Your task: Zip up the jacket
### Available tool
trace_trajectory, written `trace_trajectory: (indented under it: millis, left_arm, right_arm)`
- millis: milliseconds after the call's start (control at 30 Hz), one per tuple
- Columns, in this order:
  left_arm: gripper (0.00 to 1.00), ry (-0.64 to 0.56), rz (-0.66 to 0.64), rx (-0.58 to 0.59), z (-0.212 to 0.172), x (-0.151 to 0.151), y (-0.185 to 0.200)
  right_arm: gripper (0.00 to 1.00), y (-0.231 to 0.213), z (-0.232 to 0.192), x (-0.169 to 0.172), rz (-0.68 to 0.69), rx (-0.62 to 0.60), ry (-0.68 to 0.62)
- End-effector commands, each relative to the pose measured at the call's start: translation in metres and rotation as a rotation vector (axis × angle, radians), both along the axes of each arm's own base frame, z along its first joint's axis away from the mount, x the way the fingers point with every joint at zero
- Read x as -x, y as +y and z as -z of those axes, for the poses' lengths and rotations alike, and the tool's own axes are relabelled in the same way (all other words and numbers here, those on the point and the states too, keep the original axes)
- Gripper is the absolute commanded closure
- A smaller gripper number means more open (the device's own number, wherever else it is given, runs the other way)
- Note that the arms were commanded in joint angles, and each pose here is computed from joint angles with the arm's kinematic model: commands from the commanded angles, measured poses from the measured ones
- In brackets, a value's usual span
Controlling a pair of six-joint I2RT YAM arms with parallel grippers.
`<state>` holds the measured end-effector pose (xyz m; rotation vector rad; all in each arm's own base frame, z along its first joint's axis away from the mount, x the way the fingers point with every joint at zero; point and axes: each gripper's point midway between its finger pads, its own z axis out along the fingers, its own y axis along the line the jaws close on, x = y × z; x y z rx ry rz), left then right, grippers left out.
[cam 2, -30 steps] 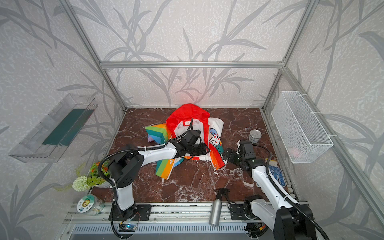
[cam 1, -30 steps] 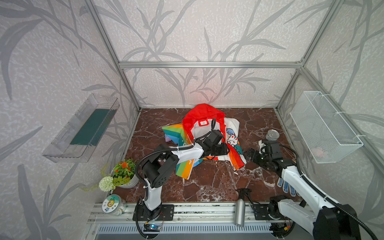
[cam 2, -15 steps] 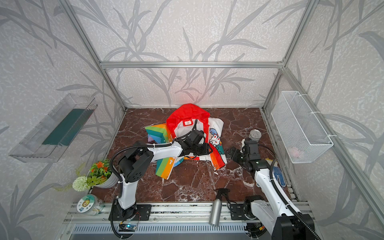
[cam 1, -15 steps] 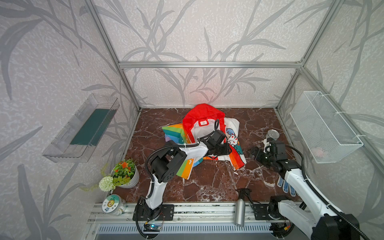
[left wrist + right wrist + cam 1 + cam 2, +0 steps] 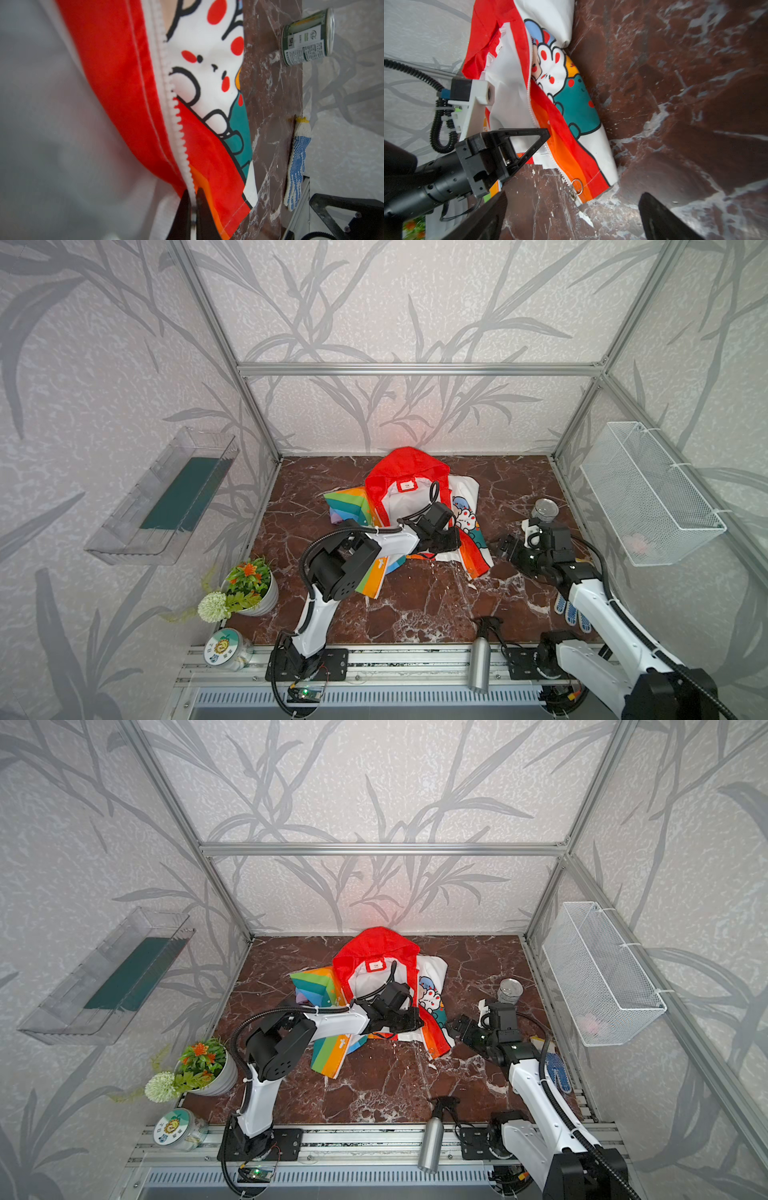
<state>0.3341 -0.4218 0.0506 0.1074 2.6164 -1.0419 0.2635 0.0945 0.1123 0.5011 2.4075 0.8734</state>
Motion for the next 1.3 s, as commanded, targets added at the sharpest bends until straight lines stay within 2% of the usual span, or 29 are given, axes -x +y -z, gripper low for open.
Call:
trace_trajectory:
  millis: [0, 133, 233, 467, 800, 1167, 1267]
  left_arm:
    - [1.0, -0.096, -0.007, 0.068, -0.056, -0.006, -0.003]
    - [1.0, -0.108, 0.006, 0.098, -0.086, -0.001, 0.0]
    - [1.0, -0.09, 0.015, 0.121, -0.1, 0.004, 0.0]
    - [1.0, -0.047, 0.008, 0.182, -0.121, 0.01, -0.004]
    - [1.0, -0.107, 0.003, 0.25, -0.182, 0.004, -0.007]
    - [1.0, -0.12, -0.014, 0.287, -0.218, 0.01, 0.002]
    - [1.0, -0.129, -0.023, 0.28, -0.224, 0.011, 0.007]
  right_arm:
    - [0.01, 0.025, -0.016, 0.01, -0.049, -0.209, -0.028]
    - [0.01, 0.034, -0.028, 0.016, -0.002, -0.389, -0.101]
    - [0.01, 0.039, -0.036, 0.021, 0.012, -0.448, -0.152]
    - [0.01, 0.056, -0.036, 0.028, 0.018, -0.485, -0.234]
    - [0.01, 0.087, -0.035, 0.026, -0.053, -0.454, -0.283]
    - [0.01, 0.127, -0.06, 0.009, -0.129, -0.476, -0.426]
    - [0.01, 0.137, -0.07, 0.003, -0.131, -0.492, -0.498]
